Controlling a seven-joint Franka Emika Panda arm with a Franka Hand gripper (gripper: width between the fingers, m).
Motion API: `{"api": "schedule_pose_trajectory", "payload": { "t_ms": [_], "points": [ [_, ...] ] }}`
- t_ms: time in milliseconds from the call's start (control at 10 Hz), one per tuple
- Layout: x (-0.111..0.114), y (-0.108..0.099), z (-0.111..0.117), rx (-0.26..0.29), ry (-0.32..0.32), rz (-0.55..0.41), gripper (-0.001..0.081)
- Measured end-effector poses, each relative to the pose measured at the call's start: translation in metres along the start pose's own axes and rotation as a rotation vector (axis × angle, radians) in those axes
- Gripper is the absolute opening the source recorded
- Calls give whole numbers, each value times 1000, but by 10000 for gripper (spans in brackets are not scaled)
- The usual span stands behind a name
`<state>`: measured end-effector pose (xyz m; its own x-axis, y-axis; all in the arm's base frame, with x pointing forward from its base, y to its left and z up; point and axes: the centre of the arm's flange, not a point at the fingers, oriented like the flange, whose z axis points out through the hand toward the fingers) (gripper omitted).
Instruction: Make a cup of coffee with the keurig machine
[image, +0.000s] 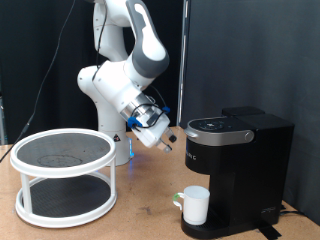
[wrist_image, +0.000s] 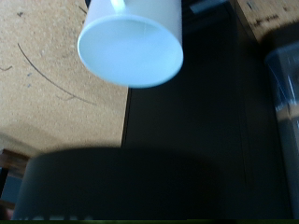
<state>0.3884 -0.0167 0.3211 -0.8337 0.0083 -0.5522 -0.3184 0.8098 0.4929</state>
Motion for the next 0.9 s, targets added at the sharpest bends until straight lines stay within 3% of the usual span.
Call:
{"api": "schedule_pose_trajectory", "payload": {
  "t_ms": [400,900],
  "points": [
    [-28,26,-43,-48,-27,44,806],
    [-54,67,-94,-102,-61,29,806]
  ]
}}
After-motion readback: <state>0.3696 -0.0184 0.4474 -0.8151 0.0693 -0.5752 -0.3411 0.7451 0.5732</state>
